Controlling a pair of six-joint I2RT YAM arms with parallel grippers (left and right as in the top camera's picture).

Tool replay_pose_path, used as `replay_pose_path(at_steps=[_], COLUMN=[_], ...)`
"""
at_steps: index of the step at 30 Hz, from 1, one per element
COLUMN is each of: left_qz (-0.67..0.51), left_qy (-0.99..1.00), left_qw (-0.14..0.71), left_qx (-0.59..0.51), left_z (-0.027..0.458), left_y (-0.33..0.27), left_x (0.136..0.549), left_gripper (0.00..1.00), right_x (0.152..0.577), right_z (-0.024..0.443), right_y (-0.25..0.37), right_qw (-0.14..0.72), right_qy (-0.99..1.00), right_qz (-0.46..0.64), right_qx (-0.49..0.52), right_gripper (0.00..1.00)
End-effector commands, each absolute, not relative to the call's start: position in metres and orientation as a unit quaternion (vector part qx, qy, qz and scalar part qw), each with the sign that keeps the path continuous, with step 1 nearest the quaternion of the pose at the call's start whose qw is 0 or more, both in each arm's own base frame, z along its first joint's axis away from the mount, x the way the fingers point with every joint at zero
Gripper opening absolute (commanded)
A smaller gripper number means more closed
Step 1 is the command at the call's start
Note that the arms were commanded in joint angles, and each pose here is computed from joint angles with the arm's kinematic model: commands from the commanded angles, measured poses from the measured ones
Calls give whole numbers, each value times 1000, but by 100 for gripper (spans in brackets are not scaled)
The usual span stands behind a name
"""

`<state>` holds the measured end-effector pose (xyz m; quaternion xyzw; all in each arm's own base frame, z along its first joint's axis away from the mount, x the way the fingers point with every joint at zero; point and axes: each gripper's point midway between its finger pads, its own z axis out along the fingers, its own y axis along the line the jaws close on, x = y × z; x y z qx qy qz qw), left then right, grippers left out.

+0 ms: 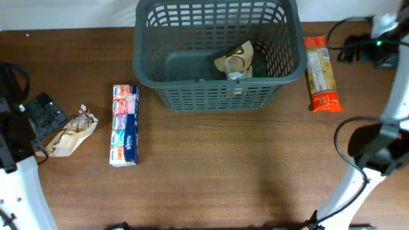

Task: Pack container
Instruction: 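Release the bag into the basket and move the right gripper to the pasta packet, then lower the right gripper and close it around the orange-capped pasta packet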

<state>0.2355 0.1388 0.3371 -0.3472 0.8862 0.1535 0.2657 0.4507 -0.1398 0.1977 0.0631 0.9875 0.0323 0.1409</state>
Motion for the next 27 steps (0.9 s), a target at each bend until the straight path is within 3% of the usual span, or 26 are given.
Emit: replay_pose_path(at_steps=[1,5,16,27], left_qz=[150,150,150,150], left_qy=[884,884,883,880], left_qw=[267,265,268,279], left_qx=[-354,-354,-354,-354], left_z=[337,337,338,339], left_y=[140,139,140,143], left_x=[236,235,236,245], left_gripper=[99,99,99,99], right_x=[449,451,467,490], right_z=[146,122,121,118], right_y=[-139,-138,-149,-132], right_qw=[85,66,81,111], right_qy=[993,994,996,993], right_qz=[52,62,-21,-18], right_qx=[62,69,37,21], right_gripper=[99,99,99,99])
